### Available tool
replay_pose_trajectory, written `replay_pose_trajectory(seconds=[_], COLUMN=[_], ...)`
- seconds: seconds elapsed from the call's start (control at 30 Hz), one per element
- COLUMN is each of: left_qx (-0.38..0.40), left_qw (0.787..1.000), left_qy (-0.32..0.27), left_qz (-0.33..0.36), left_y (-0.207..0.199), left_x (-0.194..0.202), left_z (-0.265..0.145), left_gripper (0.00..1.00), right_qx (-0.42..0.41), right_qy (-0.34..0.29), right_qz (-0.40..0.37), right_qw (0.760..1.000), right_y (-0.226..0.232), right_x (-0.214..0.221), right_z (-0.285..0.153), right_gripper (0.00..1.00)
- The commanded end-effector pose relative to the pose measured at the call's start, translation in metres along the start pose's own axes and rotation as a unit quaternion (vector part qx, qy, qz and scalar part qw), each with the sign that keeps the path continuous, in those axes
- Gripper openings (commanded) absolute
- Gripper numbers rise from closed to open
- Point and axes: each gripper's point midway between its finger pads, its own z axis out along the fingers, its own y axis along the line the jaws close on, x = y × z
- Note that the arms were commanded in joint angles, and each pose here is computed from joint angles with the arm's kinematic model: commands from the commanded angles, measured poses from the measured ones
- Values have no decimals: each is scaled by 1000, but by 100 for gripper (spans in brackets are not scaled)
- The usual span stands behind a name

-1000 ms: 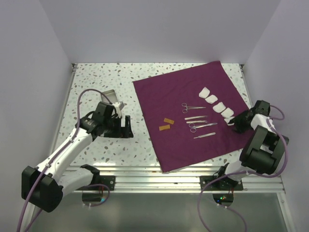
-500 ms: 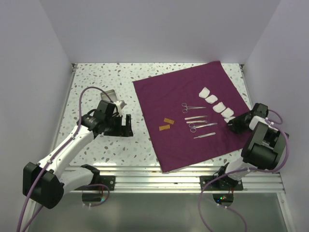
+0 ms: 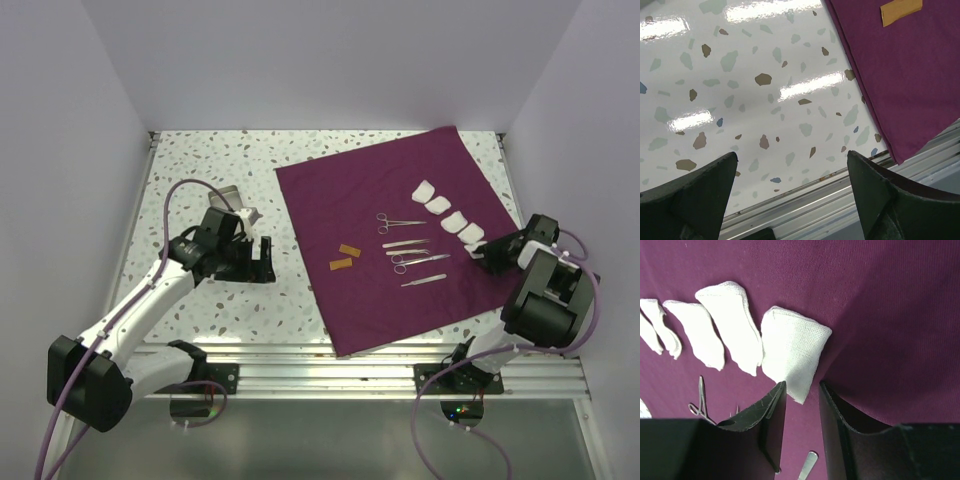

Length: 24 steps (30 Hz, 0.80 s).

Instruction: Prepare the surgical pack

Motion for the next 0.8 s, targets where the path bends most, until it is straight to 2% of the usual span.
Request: replay_pose_trajectory(seconds=[0.0,0.2,0.4,0.47,0.6,0.77], left_qx=[-1,-3,-3,-5,-6,-7], left_qw=[1000,1000,1000,1000,1000,1000], left_qy=[-7,-5,-6,-6,-4,3], left_qz=[15,13,11,12,12,10], left_y=[-2,0,0,1,2,3], left_x=[-4,-3,-4,-3,-1,3], left_z=[-3,-3,-4,-4,-2,-1], left_gripper=[95,95,95,95,95,95], right_qx=[1,3,37,50,64,24], right_qy=[-13,-4,-12,-36,-52,-55], right_qz=[9,30,36,29,6,-1], right_qw=[1000,1000,999,998,997,998], right_y=[-2,-2,-8,-6,-1,22], right_x=[-7,-7,-10,-22,-28,-33], right_z=[7,11,-7,-23,-52,-65], right_gripper=[36,26,6,0,0,0])
